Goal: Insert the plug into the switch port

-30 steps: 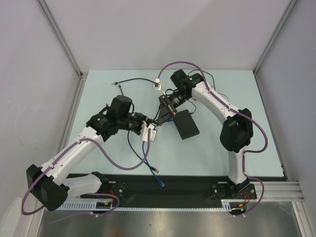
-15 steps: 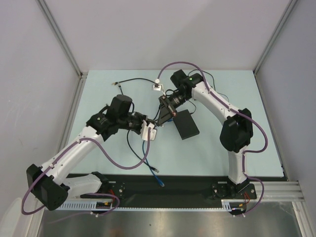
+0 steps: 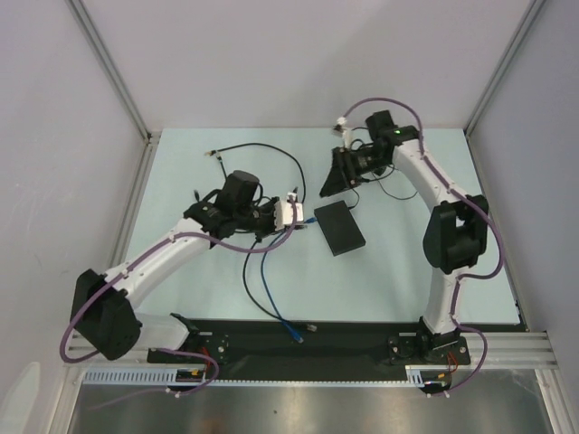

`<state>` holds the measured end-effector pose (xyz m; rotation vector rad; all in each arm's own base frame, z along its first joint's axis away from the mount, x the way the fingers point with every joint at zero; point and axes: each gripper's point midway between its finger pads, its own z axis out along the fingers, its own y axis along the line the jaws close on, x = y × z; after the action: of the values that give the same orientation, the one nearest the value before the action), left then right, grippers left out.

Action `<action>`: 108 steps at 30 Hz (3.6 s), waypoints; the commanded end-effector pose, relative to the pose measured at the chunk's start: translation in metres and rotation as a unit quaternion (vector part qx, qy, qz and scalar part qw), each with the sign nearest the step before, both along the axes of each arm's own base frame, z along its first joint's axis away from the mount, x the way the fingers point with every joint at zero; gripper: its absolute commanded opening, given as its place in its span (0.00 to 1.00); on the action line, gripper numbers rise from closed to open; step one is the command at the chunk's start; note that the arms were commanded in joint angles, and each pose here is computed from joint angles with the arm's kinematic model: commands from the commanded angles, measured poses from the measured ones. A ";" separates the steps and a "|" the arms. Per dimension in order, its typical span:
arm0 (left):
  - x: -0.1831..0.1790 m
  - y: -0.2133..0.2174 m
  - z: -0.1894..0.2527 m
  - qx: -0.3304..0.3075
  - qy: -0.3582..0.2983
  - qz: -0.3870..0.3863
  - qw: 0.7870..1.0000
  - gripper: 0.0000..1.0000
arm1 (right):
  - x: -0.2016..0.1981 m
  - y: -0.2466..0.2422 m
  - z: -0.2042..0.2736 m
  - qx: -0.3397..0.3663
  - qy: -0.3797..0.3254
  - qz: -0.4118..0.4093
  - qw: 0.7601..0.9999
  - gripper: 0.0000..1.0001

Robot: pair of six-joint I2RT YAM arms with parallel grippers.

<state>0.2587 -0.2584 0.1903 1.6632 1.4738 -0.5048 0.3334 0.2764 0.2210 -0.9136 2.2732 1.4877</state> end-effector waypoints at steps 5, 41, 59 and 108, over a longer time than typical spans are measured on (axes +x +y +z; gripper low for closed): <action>0.009 -0.008 -0.050 -0.036 0.136 0.174 0.975 0.00 | 0.057 -0.094 -0.030 -0.045 0.017 -0.197 0.979 0.61; 0.058 -0.079 -0.144 -0.048 0.277 0.299 0.912 0.00 | 0.077 -0.136 -0.179 -0.130 0.043 -0.220 0.966 0.63; 0.064 -0.089 -0.132 -0.075 0.270 0.287 0.916 0.00 | 0.079 -0.131 -0.177 -0.123 0.052 -0.207 0.969 0.68; 0.072 -0.104 -0.137 -0.056 0.062 0.141 0.987 0.00 | 0.078 -0.117 -0.182 -0.093 0.131 -0.138 0.977 0.59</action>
<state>0.3298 -0.3415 0.0258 1.3186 1.8470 -0.4875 0.4073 0.1590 0.0368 -0.4015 2.6356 1.3648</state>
